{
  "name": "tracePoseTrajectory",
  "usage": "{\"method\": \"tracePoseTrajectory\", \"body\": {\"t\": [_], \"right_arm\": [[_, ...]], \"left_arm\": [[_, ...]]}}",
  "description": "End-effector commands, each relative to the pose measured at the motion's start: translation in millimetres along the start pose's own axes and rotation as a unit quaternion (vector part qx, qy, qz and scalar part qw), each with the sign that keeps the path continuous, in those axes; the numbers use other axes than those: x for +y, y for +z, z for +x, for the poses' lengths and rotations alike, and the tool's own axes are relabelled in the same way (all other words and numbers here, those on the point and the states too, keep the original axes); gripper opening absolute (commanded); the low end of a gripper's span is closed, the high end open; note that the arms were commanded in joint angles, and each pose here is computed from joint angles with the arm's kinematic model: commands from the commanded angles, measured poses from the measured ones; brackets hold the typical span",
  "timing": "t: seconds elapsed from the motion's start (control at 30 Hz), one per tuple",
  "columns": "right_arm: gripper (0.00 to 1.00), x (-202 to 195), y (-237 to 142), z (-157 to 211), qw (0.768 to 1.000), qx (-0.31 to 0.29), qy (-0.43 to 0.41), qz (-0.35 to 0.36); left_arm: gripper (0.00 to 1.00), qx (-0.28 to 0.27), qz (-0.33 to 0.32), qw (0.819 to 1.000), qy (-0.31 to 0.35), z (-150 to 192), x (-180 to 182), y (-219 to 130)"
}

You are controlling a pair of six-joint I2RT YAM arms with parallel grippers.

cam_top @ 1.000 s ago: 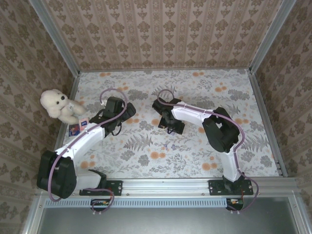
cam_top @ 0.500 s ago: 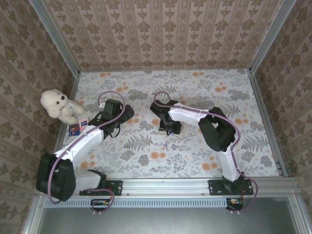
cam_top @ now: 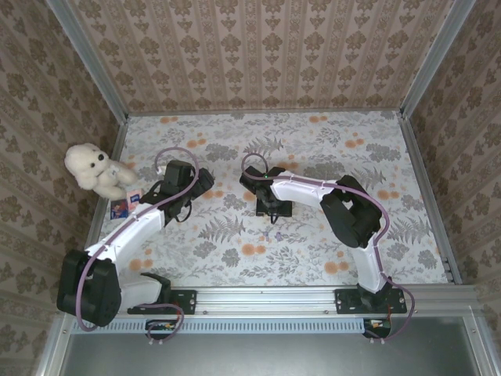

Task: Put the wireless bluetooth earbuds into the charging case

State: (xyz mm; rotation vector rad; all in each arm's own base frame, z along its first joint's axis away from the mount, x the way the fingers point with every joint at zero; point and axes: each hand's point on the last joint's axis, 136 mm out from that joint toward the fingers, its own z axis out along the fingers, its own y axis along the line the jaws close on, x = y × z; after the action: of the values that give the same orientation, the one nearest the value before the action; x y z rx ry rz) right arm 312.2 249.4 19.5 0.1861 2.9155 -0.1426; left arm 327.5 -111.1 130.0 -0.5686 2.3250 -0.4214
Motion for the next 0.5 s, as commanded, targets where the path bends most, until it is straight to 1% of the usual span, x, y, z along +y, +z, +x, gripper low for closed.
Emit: {"method": "tracePoseTrajectory", "body": {"t": [0.0,0.13,0.47], "right_arm": [[0.73,-4.6,-10.4,5.4,1.0,0.006,-0.002,0.003],[0.75,1.6,-15.9,-1.9,1.0,0.0,0.013,-0.006],[0.75,6.2,-14.8,-18.1,0.999,-0.004,0.032,-0.007]], "left_arm": [[1.0,-0.002,0.008,1.0,-0.011,0.0,1.2,-4.0],[1.0,-0.003,0.009,1.0,-0.011,0.2,1.1,-5.0],[1.0,0.002,0.012,1.0,-0.008,2.5,2.0,-5.8]]}}
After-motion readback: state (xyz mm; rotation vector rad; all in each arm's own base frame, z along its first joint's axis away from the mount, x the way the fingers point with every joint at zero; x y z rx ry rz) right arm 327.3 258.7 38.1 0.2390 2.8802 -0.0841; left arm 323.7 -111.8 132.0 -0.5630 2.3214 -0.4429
